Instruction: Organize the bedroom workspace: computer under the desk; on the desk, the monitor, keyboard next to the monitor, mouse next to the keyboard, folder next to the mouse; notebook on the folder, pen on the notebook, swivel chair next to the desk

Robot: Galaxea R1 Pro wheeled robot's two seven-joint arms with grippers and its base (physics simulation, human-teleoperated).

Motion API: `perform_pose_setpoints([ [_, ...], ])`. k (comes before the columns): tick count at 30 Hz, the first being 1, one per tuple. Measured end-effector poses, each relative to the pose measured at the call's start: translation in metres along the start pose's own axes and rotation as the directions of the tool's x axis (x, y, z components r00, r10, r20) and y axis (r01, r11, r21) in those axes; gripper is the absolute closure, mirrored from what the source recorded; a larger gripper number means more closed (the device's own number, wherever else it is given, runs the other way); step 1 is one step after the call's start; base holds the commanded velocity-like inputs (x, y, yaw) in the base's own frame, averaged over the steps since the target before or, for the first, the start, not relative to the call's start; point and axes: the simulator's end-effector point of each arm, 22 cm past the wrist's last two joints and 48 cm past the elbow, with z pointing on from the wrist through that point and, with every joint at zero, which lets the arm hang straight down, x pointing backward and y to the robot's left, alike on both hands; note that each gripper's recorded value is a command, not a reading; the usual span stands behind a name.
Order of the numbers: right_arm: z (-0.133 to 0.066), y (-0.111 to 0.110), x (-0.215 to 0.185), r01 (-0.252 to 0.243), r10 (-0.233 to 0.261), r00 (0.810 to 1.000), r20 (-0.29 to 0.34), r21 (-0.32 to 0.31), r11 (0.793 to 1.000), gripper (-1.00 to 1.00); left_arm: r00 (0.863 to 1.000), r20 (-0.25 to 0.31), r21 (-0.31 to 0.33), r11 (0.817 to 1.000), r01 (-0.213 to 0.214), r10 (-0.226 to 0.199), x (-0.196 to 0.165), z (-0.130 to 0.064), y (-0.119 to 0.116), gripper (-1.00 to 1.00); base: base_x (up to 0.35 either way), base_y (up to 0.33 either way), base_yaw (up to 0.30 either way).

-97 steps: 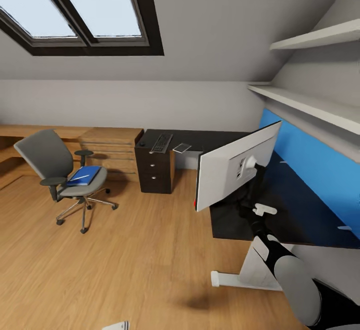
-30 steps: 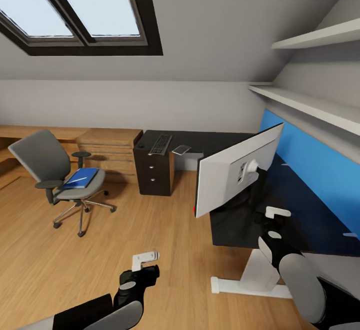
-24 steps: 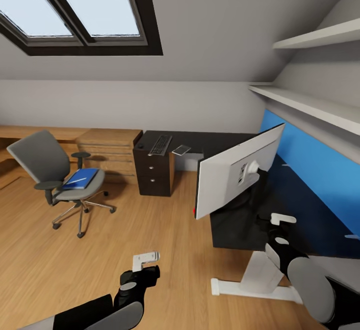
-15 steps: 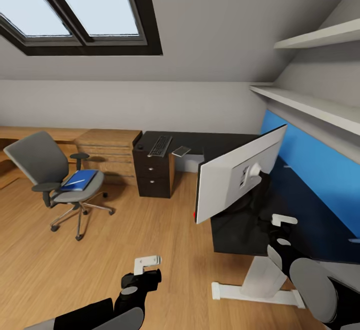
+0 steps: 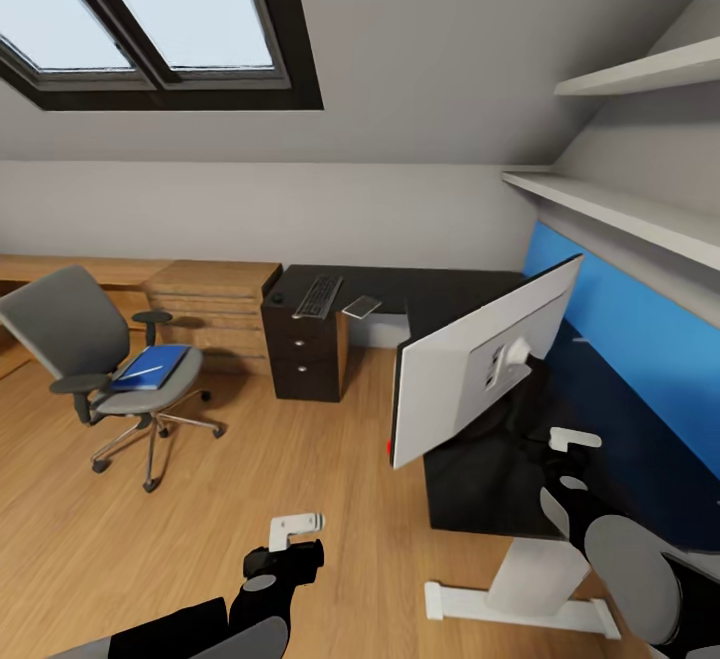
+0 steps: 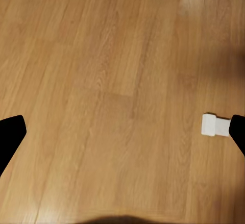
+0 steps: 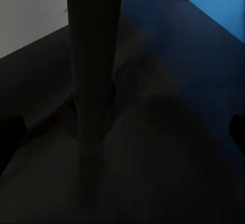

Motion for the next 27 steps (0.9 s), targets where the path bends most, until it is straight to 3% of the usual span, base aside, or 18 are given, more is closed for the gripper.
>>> perform_pose_setpoints([
  [27,0.002,-0.01,-0.003,0.002,-0.002,1.0,0.008,0.013,1.0,-1.0,0.999,-0.008,0.013,0.999,-0.033,0.033,0.011,-0.003,-0.006,-1.0,0.137,0.0,0.0],
])
